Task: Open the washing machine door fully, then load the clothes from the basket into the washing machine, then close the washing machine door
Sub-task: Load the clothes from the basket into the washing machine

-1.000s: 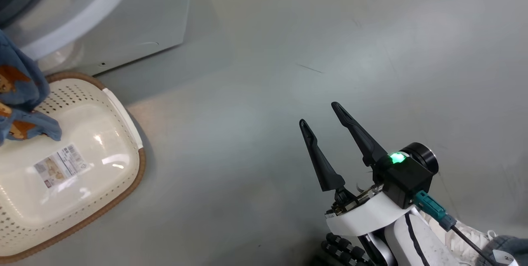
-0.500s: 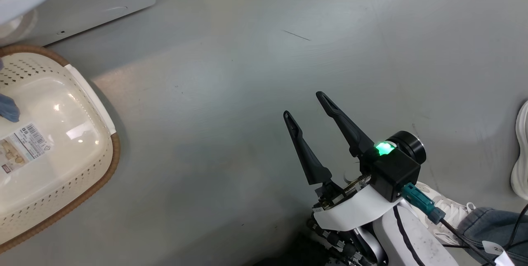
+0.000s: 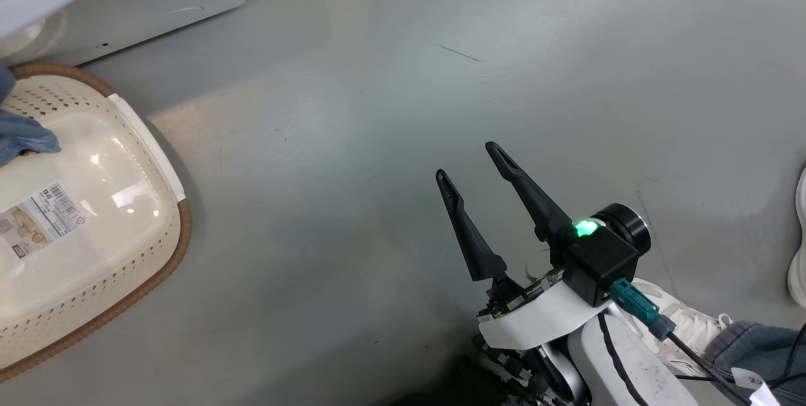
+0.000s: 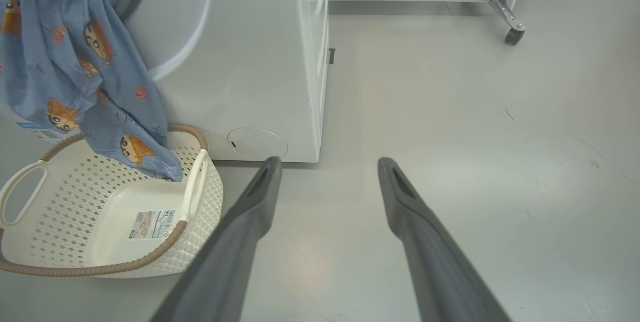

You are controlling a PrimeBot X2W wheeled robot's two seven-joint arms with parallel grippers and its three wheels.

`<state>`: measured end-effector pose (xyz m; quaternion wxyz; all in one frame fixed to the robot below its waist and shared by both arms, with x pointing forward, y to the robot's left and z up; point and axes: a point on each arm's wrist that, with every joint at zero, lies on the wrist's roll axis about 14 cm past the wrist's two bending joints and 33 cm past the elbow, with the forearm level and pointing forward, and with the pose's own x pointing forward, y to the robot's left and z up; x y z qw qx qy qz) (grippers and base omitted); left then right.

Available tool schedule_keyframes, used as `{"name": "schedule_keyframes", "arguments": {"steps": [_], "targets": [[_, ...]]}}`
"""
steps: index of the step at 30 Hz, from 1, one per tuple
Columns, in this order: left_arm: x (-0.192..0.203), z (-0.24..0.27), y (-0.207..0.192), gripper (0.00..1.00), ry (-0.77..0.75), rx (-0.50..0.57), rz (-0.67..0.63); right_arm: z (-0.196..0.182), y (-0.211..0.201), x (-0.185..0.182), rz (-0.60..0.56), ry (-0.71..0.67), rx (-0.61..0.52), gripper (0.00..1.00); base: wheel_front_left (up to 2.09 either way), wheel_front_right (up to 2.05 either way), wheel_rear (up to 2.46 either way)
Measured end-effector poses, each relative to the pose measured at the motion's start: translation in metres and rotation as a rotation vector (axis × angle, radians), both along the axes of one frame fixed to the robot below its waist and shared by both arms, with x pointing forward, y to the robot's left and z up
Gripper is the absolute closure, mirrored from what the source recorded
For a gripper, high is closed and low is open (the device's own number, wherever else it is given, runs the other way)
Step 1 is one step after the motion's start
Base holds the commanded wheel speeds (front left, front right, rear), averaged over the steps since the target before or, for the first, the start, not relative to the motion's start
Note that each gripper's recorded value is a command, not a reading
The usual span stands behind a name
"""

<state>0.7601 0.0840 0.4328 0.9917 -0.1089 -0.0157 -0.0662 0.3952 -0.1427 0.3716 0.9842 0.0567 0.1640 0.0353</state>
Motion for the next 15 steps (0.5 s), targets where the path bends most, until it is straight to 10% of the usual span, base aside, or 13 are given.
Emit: {"name": "schedule_keyframes", "arguments": {"steps": [6,8,9,15], "targets": [[-0.008,-0.034,-0.002,0.73,0.13,0.041,-0.013,-0.001,0.001,0.003,0.001,-0.005,0.002,0.0,0.0,0.0,0.0],[-0.01,-0.036,0.0,0.1,0.145,0.043,-0.008,-0.001,0.001,0.004,0.004,-0.007,0.001,0.0,0.0,0.0,0.0],[-0.01,-0.037,0.001,0.0,0.154,0.042,-0.005,-0.002,0.002,0.005,0.008,-0.007,-0.002,0.0,0.0,0.0,0.0],[-0.016,-0.036,-0.001,0.0,0.166,0.047,-0.003,-0.001,0.003,0.015,0.015,-0.027,-0.001,0.0,0.0,0.0,0.0]]}}
